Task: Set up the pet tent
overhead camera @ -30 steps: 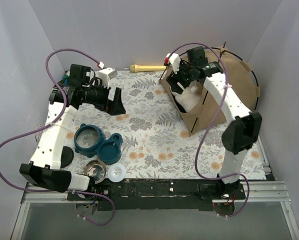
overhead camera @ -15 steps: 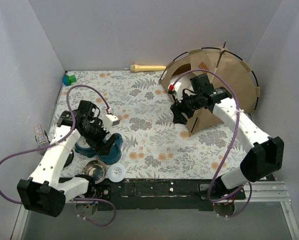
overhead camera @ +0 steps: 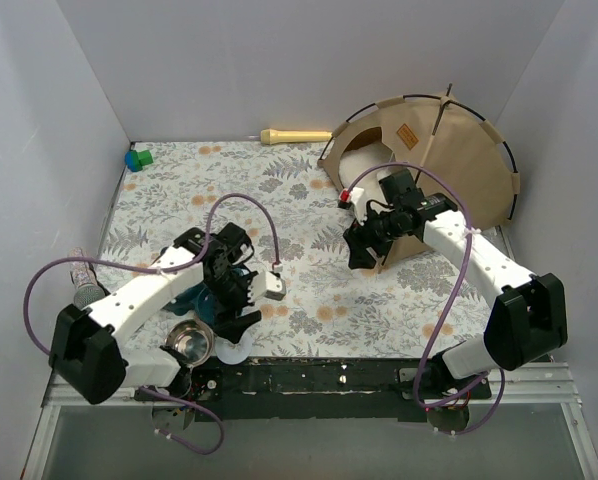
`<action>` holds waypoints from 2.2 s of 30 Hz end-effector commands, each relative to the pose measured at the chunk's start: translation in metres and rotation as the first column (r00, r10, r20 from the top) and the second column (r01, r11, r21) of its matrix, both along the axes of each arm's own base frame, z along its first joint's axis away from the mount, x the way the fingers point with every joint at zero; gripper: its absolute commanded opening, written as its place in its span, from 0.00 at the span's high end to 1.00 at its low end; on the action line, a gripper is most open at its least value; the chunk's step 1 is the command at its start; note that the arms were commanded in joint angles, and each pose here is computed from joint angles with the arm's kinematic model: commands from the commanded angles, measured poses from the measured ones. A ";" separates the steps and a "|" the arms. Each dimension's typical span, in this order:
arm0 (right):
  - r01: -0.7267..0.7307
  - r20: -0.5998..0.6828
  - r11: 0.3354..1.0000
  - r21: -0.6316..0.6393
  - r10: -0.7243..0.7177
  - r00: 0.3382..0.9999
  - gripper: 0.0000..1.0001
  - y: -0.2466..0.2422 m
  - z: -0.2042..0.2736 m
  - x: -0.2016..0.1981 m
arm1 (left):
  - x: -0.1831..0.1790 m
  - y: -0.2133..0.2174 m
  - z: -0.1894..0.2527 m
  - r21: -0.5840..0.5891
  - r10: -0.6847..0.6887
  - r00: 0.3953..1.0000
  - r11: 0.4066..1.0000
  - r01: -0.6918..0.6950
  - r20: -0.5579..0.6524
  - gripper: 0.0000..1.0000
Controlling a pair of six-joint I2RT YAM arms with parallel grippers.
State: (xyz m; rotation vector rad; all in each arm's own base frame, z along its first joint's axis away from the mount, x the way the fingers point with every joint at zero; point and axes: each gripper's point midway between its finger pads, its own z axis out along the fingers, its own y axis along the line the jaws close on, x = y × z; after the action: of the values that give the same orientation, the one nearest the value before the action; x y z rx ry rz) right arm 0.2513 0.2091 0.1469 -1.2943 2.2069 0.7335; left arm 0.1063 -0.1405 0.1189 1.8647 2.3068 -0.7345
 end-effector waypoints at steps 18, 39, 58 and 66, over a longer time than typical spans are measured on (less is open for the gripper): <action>0.076 0.114 0.997 0.022 -0.078 0.990 0.24 -0.017 0.028 0.030 | 0.027 -0.033 -0.067 -0.109 -0.656 0.749 0.754 0.648 -0.088 0.33; 0.113 0.098 0.992 0.065 -0.118 0.988 0.25 -0.032 0.033 0.017 | -0.005 0.002 -0.111 -0.049 -0.631 0.681 0.746 0.664 -0.372 0.57; 0.115 0.118 0.991 0.067 -0.123 0.985 0.25 -0.036 0.038 0.017 | 0.051 -0.084 -0.061 -0.117 -0.484 0.858 0.875 0.470 -0.173 1.00; 0.098 0.106 0.991 0.096 -0.108 0.988 0.26 -0.030 0.043 0.020 | 0.113 -0.128 0.025 -0.276 -0.224 0.974 0.938 0.209 -0.024 1.00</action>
State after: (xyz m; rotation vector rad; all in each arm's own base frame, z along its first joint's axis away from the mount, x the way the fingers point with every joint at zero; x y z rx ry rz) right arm 0.2691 0.1714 0.1744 -1.1388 2.1629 0.6461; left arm 0.1835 -0.2459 0.0840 2.3387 1.9282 -1.0443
